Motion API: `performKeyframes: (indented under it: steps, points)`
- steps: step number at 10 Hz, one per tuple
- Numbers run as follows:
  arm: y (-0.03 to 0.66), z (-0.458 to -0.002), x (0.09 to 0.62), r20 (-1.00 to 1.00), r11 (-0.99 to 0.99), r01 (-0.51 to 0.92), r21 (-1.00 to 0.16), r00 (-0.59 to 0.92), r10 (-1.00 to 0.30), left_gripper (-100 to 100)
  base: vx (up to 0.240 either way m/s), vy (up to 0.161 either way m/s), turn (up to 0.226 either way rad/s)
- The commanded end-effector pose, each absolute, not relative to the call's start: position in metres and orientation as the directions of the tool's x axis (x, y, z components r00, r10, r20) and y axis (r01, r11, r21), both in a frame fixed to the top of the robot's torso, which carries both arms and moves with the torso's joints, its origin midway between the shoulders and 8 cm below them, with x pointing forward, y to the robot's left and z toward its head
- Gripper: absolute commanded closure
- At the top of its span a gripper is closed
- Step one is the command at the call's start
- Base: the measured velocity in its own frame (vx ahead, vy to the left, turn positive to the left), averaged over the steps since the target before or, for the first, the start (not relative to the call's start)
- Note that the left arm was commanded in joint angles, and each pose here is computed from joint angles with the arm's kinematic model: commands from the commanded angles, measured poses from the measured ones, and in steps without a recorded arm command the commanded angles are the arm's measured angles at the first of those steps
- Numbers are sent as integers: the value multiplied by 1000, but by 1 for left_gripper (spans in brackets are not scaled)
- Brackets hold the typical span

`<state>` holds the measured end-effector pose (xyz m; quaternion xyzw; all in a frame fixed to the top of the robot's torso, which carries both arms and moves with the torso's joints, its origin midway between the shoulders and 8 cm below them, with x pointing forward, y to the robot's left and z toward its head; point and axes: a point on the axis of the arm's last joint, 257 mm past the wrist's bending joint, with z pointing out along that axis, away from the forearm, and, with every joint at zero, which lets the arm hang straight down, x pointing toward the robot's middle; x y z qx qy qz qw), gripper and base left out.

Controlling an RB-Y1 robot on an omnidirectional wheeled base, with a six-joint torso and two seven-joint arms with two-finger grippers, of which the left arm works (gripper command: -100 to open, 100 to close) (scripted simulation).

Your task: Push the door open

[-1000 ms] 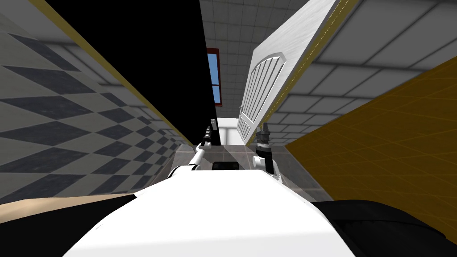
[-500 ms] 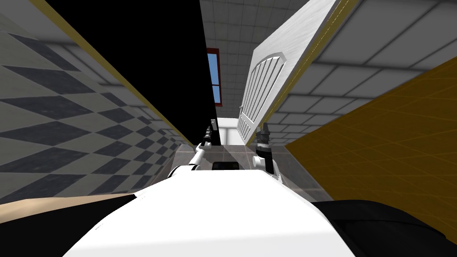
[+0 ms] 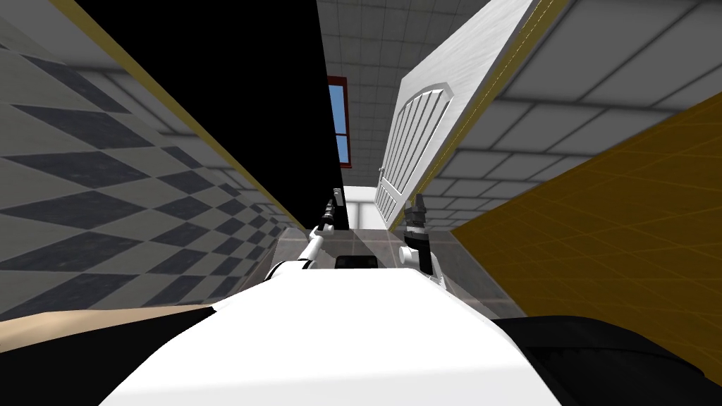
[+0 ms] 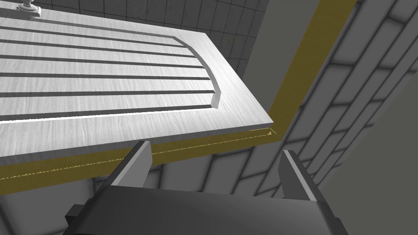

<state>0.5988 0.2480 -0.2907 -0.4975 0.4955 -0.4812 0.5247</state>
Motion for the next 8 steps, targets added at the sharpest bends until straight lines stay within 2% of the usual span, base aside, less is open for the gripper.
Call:
performKeyframes:
  steps: [1, 8]
  points:
    - [243, -292, 599, -29, 30, 7, -1000, 36, -999, -100, 10, 8, 33]
    - [243, -292, 599, -29, 30, 7, -1000, 36, -999, -100, 0, 0, 1]
